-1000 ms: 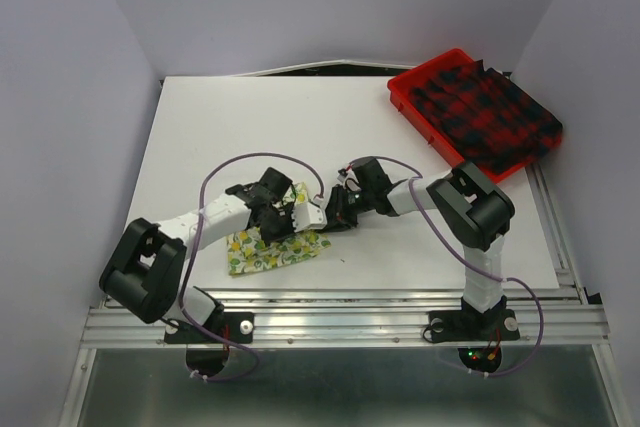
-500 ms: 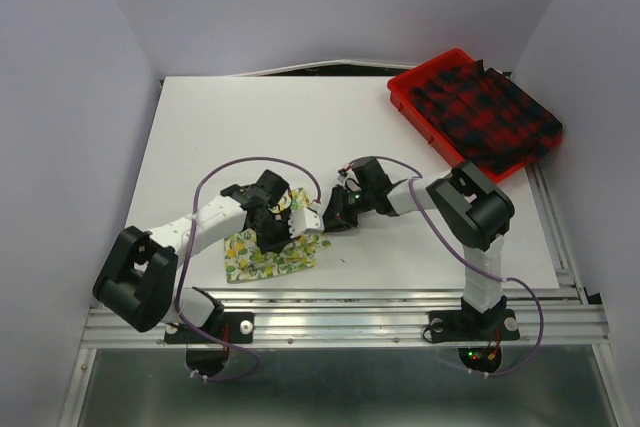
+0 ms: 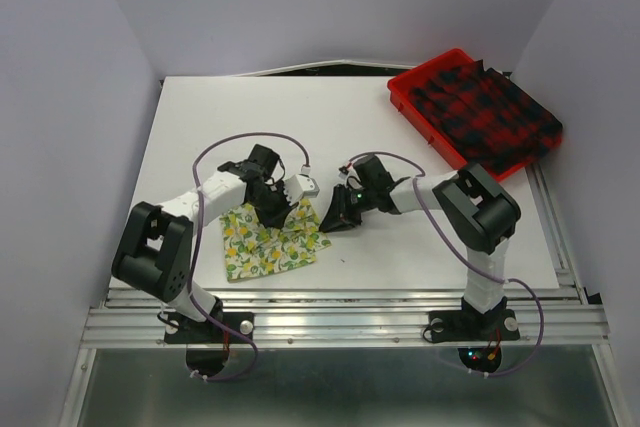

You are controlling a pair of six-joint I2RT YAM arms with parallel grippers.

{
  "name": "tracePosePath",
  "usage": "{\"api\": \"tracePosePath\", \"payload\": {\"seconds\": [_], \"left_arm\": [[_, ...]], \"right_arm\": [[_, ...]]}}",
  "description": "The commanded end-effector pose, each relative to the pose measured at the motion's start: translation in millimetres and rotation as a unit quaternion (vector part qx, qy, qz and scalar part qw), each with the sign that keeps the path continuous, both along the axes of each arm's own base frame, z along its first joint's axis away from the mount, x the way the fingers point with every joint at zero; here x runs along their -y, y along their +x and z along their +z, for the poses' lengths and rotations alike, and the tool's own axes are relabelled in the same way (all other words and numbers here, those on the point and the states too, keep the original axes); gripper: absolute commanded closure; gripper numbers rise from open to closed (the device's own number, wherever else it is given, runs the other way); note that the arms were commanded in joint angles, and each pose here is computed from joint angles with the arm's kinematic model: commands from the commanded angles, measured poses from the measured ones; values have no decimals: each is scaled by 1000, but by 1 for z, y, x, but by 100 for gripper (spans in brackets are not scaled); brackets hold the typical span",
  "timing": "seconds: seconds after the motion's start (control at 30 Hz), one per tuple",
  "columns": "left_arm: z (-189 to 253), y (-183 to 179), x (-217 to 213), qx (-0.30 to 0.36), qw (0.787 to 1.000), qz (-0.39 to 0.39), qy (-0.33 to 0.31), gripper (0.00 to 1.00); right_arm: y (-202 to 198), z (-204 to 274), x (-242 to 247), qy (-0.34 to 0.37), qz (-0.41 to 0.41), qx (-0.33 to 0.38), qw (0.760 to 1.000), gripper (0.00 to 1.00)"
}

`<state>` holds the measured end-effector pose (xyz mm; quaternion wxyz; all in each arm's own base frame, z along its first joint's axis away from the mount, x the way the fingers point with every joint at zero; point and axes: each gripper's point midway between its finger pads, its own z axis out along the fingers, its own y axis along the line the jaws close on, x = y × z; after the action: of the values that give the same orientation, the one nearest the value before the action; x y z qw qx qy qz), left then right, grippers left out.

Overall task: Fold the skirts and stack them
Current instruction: Fold the skirt

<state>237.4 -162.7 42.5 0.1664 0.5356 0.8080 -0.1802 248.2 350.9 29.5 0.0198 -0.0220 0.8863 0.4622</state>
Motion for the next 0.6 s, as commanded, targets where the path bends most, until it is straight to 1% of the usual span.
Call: {"api": "tracePosePath", "payload": {"seconds": [0.0,0.07,0.23,0.47,0.57], "left_arm": [[12,10,9,7,1000,1,-22,100],[9,9,7,5,1000,3,-21,100],[4,9,6,-1,1000,9,-20,100],[5,14,3,-7,1000,17,-23,100],[7,17,1,-6,999,20,-26,100]], "right_arm": [[-2,20,2,13,24,24,999,76],[-4,27,-1,11,27,35,999,76],[-18,25,-14,17,48,27,998,75],[-31,18,-26,15,67,19,997,68],[-29,17,-28,17,62,14,998,67]]}}
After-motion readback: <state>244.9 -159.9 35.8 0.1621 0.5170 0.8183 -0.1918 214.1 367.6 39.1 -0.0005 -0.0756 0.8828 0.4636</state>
